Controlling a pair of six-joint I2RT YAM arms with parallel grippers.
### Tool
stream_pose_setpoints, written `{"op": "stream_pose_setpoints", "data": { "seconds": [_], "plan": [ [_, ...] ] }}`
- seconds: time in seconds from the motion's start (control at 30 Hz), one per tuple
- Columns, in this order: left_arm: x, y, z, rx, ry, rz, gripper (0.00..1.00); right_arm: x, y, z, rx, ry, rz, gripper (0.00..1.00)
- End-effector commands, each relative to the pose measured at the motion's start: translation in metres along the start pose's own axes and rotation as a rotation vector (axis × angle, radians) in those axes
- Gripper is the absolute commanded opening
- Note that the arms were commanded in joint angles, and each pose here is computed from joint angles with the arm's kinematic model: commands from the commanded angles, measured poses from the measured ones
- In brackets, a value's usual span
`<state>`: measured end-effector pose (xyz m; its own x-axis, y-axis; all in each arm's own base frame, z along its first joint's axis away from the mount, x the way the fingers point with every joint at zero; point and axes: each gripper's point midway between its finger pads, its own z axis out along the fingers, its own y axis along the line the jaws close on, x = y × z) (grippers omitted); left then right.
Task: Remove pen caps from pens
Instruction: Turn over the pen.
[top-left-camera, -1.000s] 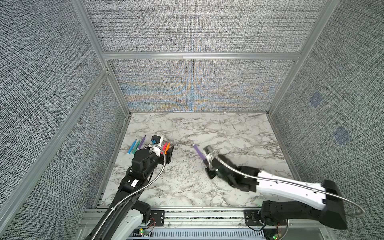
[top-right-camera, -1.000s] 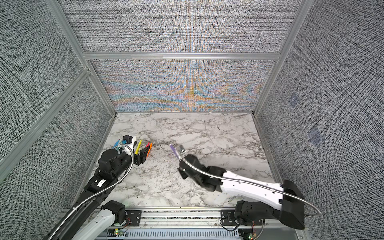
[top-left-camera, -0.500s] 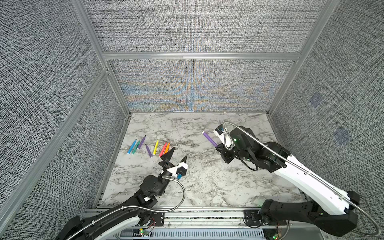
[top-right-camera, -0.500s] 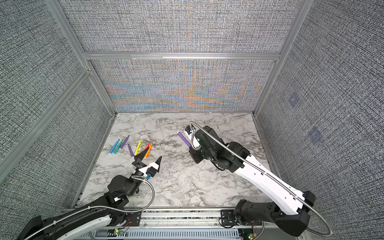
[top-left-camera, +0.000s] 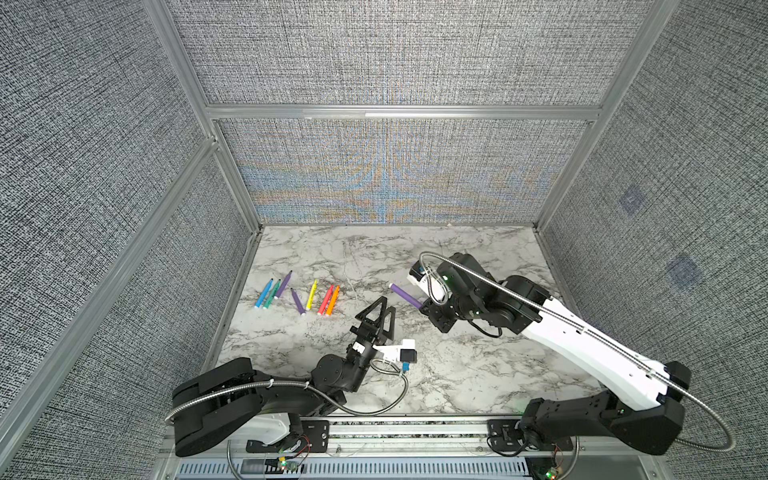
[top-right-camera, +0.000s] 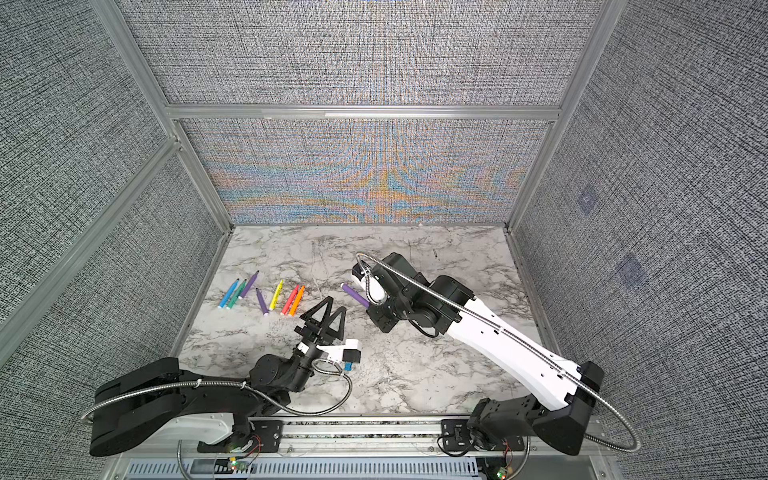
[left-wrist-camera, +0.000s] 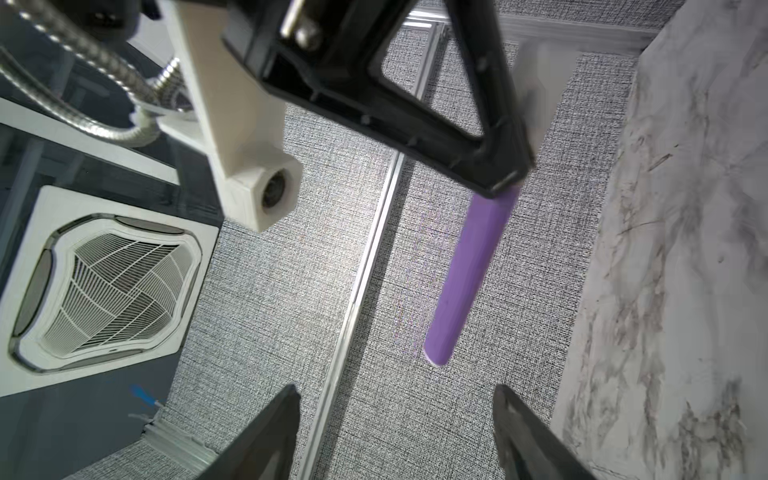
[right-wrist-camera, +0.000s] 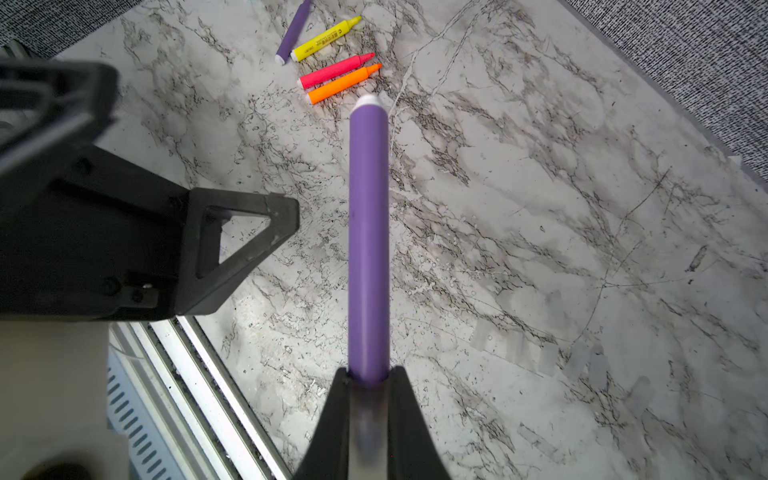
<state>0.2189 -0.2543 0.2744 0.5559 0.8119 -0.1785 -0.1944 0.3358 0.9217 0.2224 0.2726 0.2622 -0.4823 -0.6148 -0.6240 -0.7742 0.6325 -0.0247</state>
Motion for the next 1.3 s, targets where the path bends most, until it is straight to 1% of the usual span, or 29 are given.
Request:
{"op": "stream_pose_setpoints", "data": {
  "seconds": [0.0,0.1,0.17,0.3,0.37,0.47,0.5,0.53,0.57,0.6,0.77,0.83,0.87,0.9,0.93,0.97,1.03,1.1,1.13,1.17,1.2,1.23,1.27],
  "plan": [
    [-0.002,0.022,0.002,-0.083,-0.003,-0.022,0.74,-0.001,0.007,-0.001,-0.04,-0.008,-0.019,0.0],
    [-0.006,0.018,0.005,-0.074,-0.011,0.004,0.74,-0.003,0.021,-0.004,-0.099,-0.019,-0.048,0.0],
    [-0.007,0.02,0.008,-0.08,-0.008,0.006,0.74,-0.003,0.025,-0.007,-0.099,-0.024,-0.058,0.0],
    [-0.009,0.012,0.014,-0.063,0.0,0.018,0.74,-0.002,0.028,-0.012,-0.104,-0.024,-0.069,0.0],
    [-0.009,0.012,0.016,-0.063,0.008,0.017,0.71,-0.002,0.03,-0.014,-0.107,-0.026,-0.073,0.0],
    [-0.008,0.011,0.018,-0.062,0.018,0.014,0.59,-0.002,0.034,-0.018,-0.114,-0.032,-0.079,0.0],
    [-0.008,0.011,0.019,-0.063,0.019,0.012,0.51,-0.001,0.035,-0.017,-0.115,-0.026,-0.082,0.0],
    [-0.008,0.011,0.019,-0.063,0.019,0.007,0.38,0.0,0.036,-0.018,-0.116,-0.023,-0.085,0.0],
    [-0.008,0.011,0.018,-0.064,0.02,0.0,0.29,0.001,0.037,-0.018,-0.113,-0.021,-0.089,0.0],
    [-0.007,0.012,0.018,-0.066,0.022,-0.006,0.23,0.001,0.037,-0.018,-0.11,-0.018,-0.092,0.0],
    [-0.005,0.014,0.017,-0.069,0.029,-0.02,0.12,0.002,0.038,-0.021,-0.107,-0.016,-0.097,0.0],
    [-0.004,0.015,0.017,-0.071,0.032,-0.036,0.06,0.003,0.038,-0.022,-0.103,-0.015,-0.097,0.0],
    [-0.003,0.015,0.017,-0.071,0.033,-0.05,0.04,0.002,0.037,-0.024,-0.099,-0.018,-0.095,0.0],
    [-0.002,0.015,0.016,-0.072,0.036,-0.075,0.02,0.001,0.034,-0.027,-0.085,-0.026,-0.09,0.01],
    [-0.001,0.016,0.015,-0.073,0.038,-0.114,0.01,-0.002,0.031,-0.032,-0.068,-0.04,-0.084,0.04],
    [0.0,0.017,0.014,-0.077,0.038,-0.158,0.01,-0.006,0.027,-0.038,-0.047,-0.06,-0.075,0.09],
    [0.001,0.015,0.01,-0.054,0.028,-0.261,0.0,-0.019,0.02,-0.059,-0.012,-0.141,-0.066,0.24],
    [-0.002,0.005,0.007,0.021,0.002,-0.36,0.0,-0.032,0.015,-0.082,0.008,-0.257,-0.059,0.37],
    [-0.004,-0.004,0.007,0.084,-0.009,-0.418,0.0,-0.038,0.014,-0.096,0.009,-0.324,-0.06,0.41],
    [-0.004,-0.013,0.006,0.155,-0.015,-0.473,0.0,-0.044,0.013,-0.11,0.007,-0.386,-0.063,0.44],
    [-0.003,-0.015,0.007,0.199,-0.019,-0.534,0.0,-0.047,0.013,-0.119,0.004,-0.432,-0.07,0.45],
    [-0.002,-0.017,0.004,0.249,-0.028,-0.618,0.0,-0.049,0.013,-0.13,0.001,-0.481,-0.076,0.46],
    [-0.003,-0.017,0.0,0.313,-0.059,-0.704,0.0,-0.049,0.014,-0.136,-0.003,-0.515,-0.084,0.46]
  ]
}}
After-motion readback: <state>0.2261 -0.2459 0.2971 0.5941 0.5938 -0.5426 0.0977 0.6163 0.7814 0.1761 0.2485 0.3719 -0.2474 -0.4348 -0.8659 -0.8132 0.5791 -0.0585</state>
